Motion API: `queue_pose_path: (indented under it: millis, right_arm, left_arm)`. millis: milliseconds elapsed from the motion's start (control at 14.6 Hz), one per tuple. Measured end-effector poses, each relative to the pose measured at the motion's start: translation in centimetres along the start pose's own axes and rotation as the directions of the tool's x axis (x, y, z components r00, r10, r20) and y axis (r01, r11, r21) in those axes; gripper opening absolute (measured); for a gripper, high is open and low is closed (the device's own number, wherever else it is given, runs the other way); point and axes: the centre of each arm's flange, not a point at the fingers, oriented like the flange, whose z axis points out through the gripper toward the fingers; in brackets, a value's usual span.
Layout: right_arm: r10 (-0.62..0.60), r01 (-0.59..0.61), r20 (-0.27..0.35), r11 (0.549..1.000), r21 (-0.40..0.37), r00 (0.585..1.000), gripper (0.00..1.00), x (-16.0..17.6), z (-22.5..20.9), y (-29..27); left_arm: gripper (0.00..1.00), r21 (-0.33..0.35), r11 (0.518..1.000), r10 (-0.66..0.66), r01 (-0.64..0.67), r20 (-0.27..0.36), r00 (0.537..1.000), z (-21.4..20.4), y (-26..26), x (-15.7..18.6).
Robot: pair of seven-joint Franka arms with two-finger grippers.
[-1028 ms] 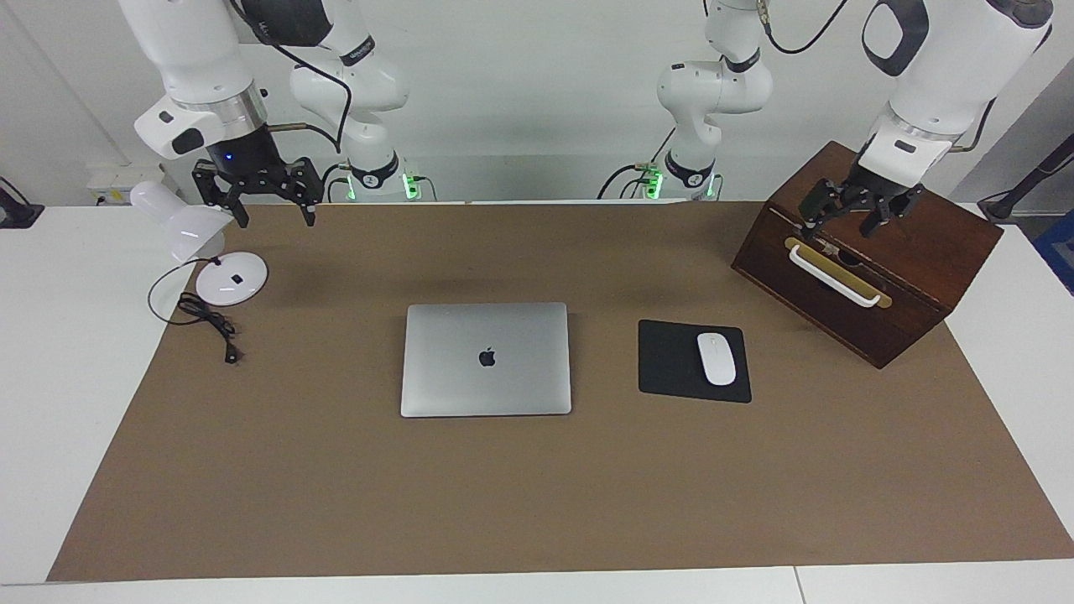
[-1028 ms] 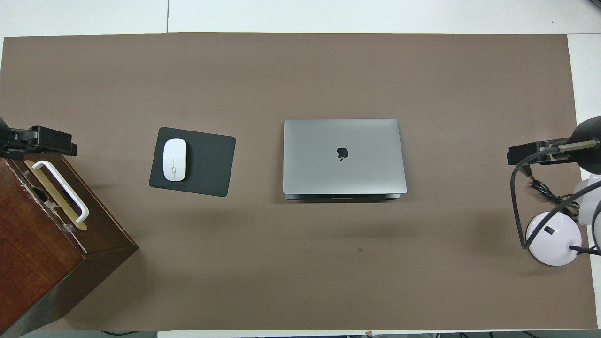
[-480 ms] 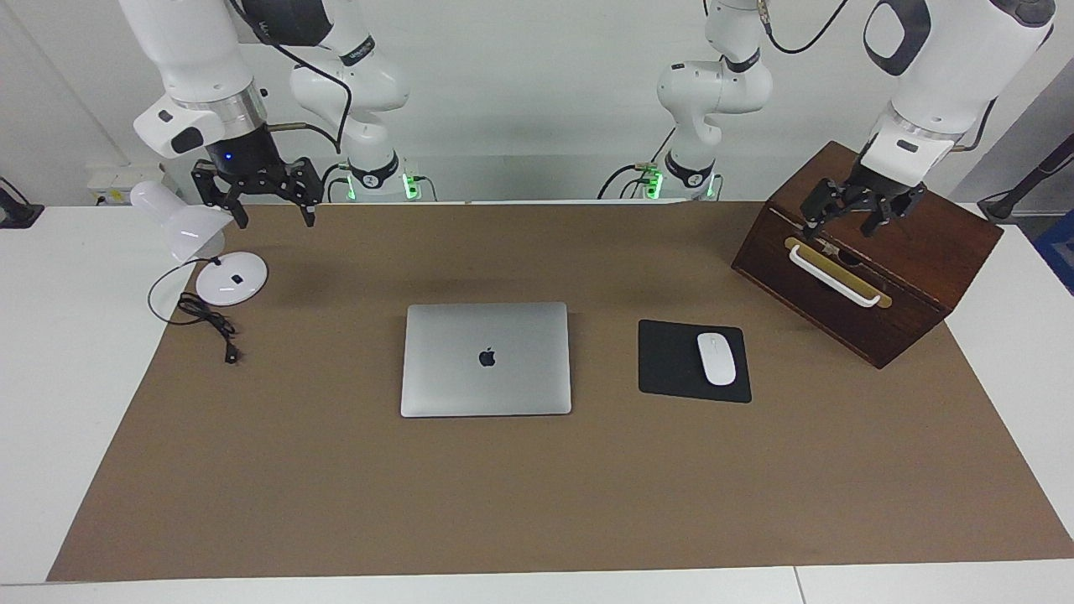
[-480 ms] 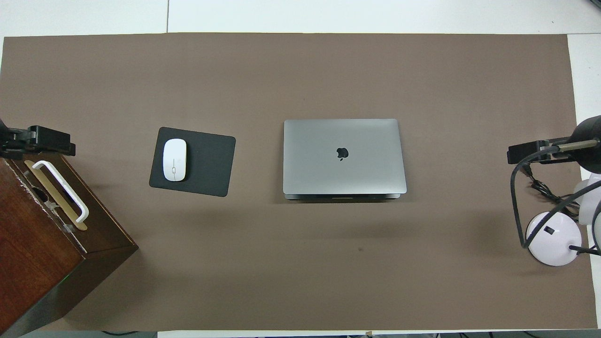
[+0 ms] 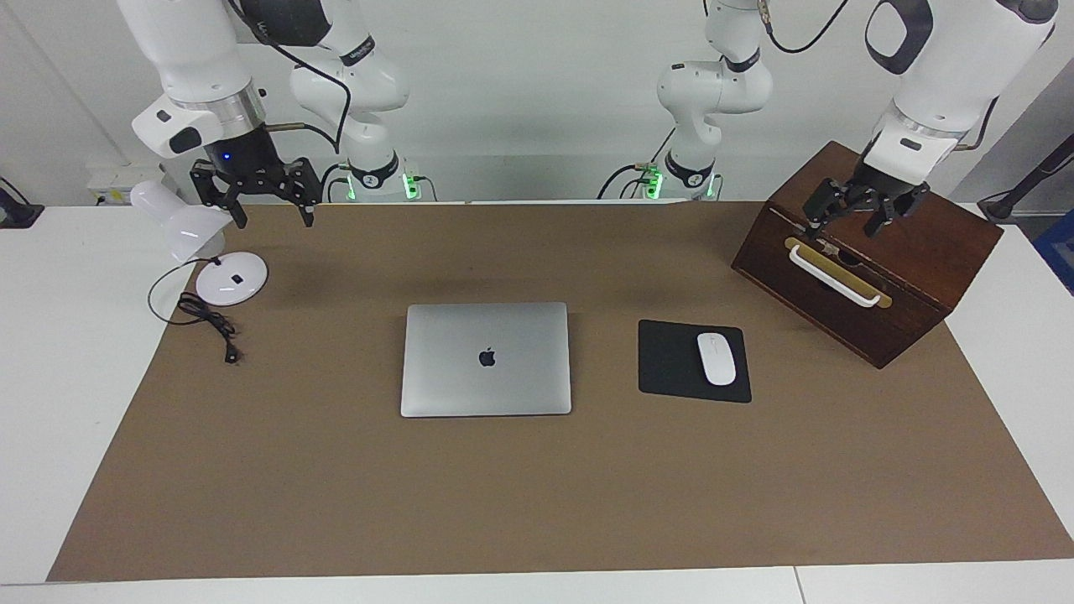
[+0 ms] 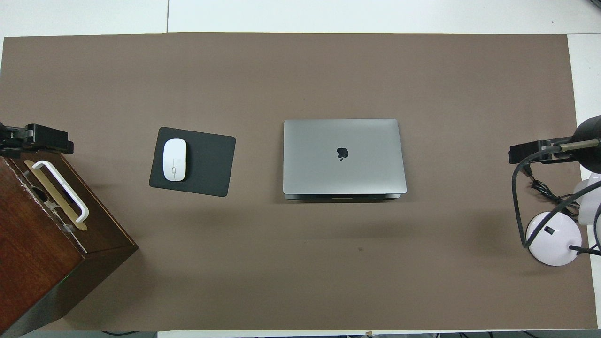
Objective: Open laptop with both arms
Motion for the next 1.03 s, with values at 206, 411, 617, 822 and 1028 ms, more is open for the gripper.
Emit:
queue_pose_path:
  millis: [206,411,617,822,1028]
  right_arm:
    - [0.002,-0.002,0.01,1.0,0.0,1.0,1.0,-0.07,0.46,0.1]
    - [0.002,-0.002,0.016,1.0,0.0,1.0,1.0,-0.11,0.79,0.11]
    - [0.002,-0.002,0.016,1.0,0.0,1.0,1.0,-0.11,0.81,0.11]
    - [0.004,-0.004,0.017,1.0,0.0,1.0,1.0,-0.11,0.82,0.22]
    - [0.005,-0.005,0.017,1.0,0.0,1.0,1.0,-0.11,0.83,0.3]
  left_arm:
    - [1.0,0.0,1.0,0.0,0.0,0.0,1.0,0.0,0.0,0.0]
    - [1.0,0.0,1.0,0.0,0.0,0.0,1.0,0.0,-0.01,0.0]
    - [0.91,0.0,1.0,-0.002,0.002,0.0,1.0,0.0,-0.13,0.0]
    - [0.72,0.0,1.0,-0.003,0.003,0.0,1.0,0.0,-0.18,0.0]
    - [0.35,0.0,1.0,-0.004,0.004,0.0,1.0,-0.01,-0.22,0.01]
